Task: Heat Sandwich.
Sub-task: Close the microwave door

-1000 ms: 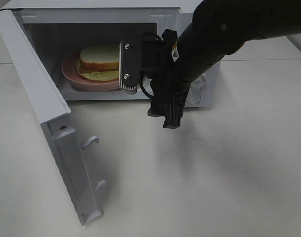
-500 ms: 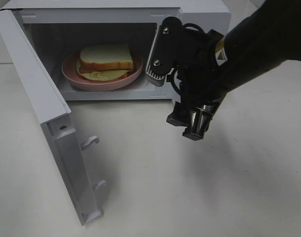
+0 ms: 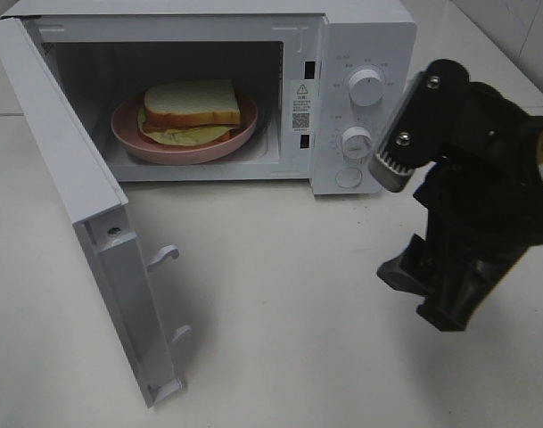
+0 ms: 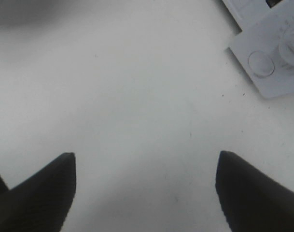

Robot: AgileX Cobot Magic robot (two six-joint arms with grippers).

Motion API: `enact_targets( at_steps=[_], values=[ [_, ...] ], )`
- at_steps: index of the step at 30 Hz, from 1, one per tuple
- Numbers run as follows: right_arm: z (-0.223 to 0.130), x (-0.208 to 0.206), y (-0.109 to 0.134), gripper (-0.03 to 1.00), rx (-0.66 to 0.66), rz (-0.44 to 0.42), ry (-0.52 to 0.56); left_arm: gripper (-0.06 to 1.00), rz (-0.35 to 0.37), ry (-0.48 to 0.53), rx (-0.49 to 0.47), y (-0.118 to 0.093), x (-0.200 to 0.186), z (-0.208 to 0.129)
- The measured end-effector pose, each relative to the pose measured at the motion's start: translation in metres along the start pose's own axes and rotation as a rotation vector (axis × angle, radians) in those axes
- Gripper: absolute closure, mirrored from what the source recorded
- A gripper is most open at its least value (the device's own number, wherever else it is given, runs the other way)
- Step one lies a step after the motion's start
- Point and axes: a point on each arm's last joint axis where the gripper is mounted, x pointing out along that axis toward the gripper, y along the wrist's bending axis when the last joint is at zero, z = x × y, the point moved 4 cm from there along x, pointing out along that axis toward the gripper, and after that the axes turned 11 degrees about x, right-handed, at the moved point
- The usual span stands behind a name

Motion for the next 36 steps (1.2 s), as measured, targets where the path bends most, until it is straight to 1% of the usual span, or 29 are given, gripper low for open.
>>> enact_targets(
  at_steps=[1,2,4,5,6,9,14,19,20,24,30,32,33,35,36],
  values=[
    [0.000,0.000,0.000,0.20,0.000,0.000,0.000,-0.03,0.000,0.000,0.000,0.000,0.000,0.000],
    [-0.010,-0.007,0.000,0.20,0.035,-0.003,0.011,-0.03,0.000,0.000,0.000,0.000,0.000,0.000],
    [-0.019,-0.015,0.001,0.20,0.079,-0.004,0.034,-0.03,0.000,0.000,0.000,0.000,0.000,0.000],
    [-0.019,-0.015,0.001,0.20,0.079,-0.004,0.034,-0.03,0.000,0.000,0.000,0.000,0.000,0.000],
    [-0.025,-0.025,0.001,0.20,0.127,-0.003,0.052,-0.03,0.000,0.000,0.000,0.000,0.000,0.000],
    [-0.039,-0.041,0.001,0.21,0.202,-0.008,0.094,-0.03,0.000,0.000,0.000,0.000,0.000,0.000],
    [-0.055,-0.060,0.000,0.21,0.252,-0.020,0.133,-0.03,0.000,0.000,0.000,0.000,0.000,0.000],
    [-0.065,-0.069,0.000,0.21,0.275,-0.026,0.157,-0.03,0.000,0.000,0.000,0.000,0.000,0.000],
    [-0.071,-0.075,0.001,0.21,0.294,-0.029,0.176,-0.03,0.000,0.000,0.000,0.000,0.000,0.000],
    [-0.084,-0.089,0.002,0.21,0.346,-0.031,0.185,-0.03,0.000,0.000,0.000,0.000,0.000,0.000],
    [-0.102,-0.113,0.001,0.21,0.403,-0.038,0.126,-0.03,0.000,0.000,0.000,0.000,0.000,0.000],
    [-0.110,-0.123,-0.004,0.21,0.469,-0.075,0.076,-0.03,0.000,0.000,0.000,0.000,0.000,0.000],
    [-0.110,-0.123,-0.004,0.21,0.469,-0.075,0.076,-0.03,0.000,0.000,0.000,0.000,0.000,0.000],
    [-0.115,-0.129,-0.007,0.21,0.522,-0.108,0.038,-0.03,0.000,0.000,0.000,0.000,0.000,0.000],
    [-0.119,-0.135,-0.009,0.21,0.564,-0.138,-0.001,-0.03,0.000,0.000,0.000,0.000,0.000,0.000]
  ],
)
